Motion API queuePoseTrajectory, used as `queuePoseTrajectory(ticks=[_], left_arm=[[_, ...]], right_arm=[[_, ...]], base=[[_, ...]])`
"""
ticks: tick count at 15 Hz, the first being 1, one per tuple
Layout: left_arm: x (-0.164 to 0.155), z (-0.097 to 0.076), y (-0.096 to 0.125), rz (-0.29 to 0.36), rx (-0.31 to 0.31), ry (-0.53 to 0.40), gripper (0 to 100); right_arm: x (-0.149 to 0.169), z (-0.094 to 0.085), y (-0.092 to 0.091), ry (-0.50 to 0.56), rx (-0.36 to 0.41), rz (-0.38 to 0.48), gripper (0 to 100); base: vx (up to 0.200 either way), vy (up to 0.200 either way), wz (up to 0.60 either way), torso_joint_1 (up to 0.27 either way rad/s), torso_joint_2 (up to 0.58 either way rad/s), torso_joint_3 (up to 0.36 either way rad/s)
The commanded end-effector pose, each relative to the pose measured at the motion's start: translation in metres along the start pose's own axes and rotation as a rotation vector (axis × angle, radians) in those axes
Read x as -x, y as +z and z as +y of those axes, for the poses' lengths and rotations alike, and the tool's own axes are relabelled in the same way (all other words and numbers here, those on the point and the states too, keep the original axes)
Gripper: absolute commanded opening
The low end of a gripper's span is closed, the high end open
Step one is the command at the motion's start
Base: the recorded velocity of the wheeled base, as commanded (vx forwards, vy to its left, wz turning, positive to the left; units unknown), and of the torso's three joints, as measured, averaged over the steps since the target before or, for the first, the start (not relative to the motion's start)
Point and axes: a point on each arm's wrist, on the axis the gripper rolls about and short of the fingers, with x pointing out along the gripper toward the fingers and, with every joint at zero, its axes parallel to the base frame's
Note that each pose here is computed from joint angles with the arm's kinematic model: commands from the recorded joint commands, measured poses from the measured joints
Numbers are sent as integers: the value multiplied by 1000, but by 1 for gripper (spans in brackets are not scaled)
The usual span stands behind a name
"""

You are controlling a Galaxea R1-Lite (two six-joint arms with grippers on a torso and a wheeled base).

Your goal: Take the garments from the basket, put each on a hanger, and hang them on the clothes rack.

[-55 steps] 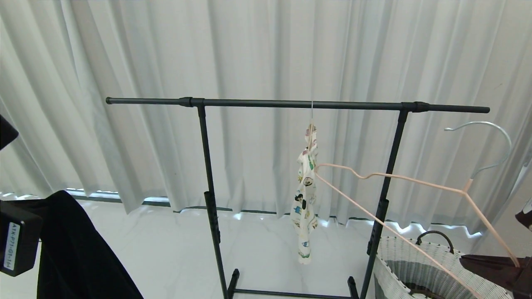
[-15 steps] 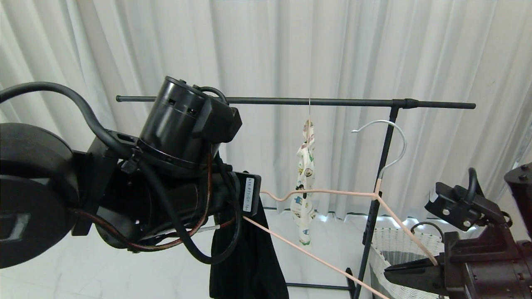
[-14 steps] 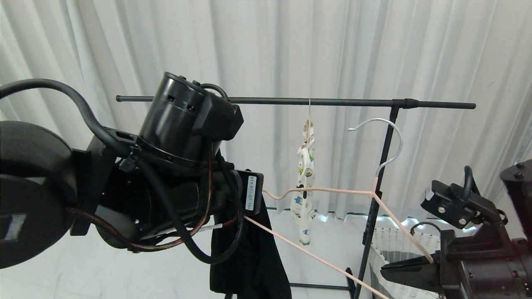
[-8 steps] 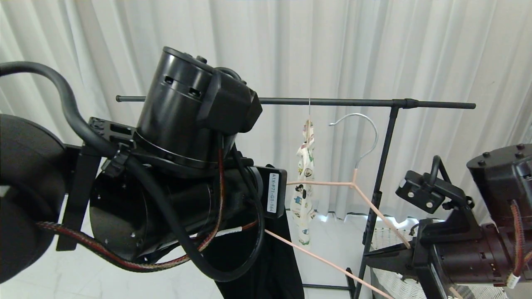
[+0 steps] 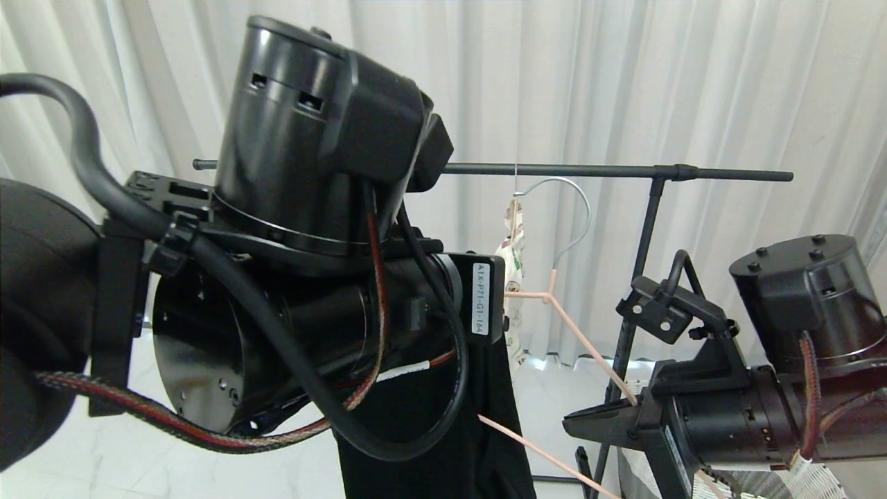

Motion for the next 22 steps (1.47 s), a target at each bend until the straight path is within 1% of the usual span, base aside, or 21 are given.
queuePoseTrajectory(ticks=[1,3,4,5,7,9,10,11,12,13,16,17,19,21,22], left_arm=[[1,-3,9,-30,11,-12,0],[2,-13,10,-33,3,-41,0],[1,-20,4,-15,-10,-60,0],[0,-24,2,-8,-3,-66,0],[-1,-25,0,-3,0,-62,0],[0,-24,1,-8,1,-64,0],[1,-25,3,-15,4,-70,0],[3,-29,2,-17,-1,-83,0],[6,-36,1,-25,-6,-111,0],[7,-37,1,-27,-7,-116,0],[4,-32,-11,8,-21,-94,0],[6,-27,-12,10,-20,-78,0],[14,-21,-10,-4,-12,-75,0],[18,-15,-9,-15,-2,-67,0],[21,-12,-7,-23,4,-62,100]], right_arm=[[-2,3,-1,12,5,11,0],[-6,7,-1,25,-1,7,0],[-7,8,0,32,-8,-2,0],[-9,9,0,33,-11,-4,0],[-7,7,1,17,-14,-10,0],[-8,6,1,-28,-55,-19,0],[-9,5,1,-31,-60,-18,0],[-10,5,1,-31,-60,-17,0],[-11,5,1,-34,-61,-13,0],[-12,5,1,-34,-62,-11,0],[-11,5,1,-40,-61,-16,0],[-10,5,0,-50,-61,-19,0],[-10,2,1,-79,-67,-26,0],[-10,0,1,-87,-72,-29,0],[-9,-1,1,-91,-72,-30,0]], base=[[0,0,0,0,0,0],[0,0,0,0,0,0],[0,0,0,0,0,0],[0,0,0,0,0,0],[0,0,0,0,0,0],[0,0,0,0,0,0],[0,0,0,0,0,0],[0,0,0,0,0,0],[0,0,0,0,0,0],[0,0,0,0,0,0],[0,0,0,0,0,0],[0,0,0,0,0,0],[0,0,0,0,0,0],[0,0,0,0,0,0],[0,0,0,0,0,0]])
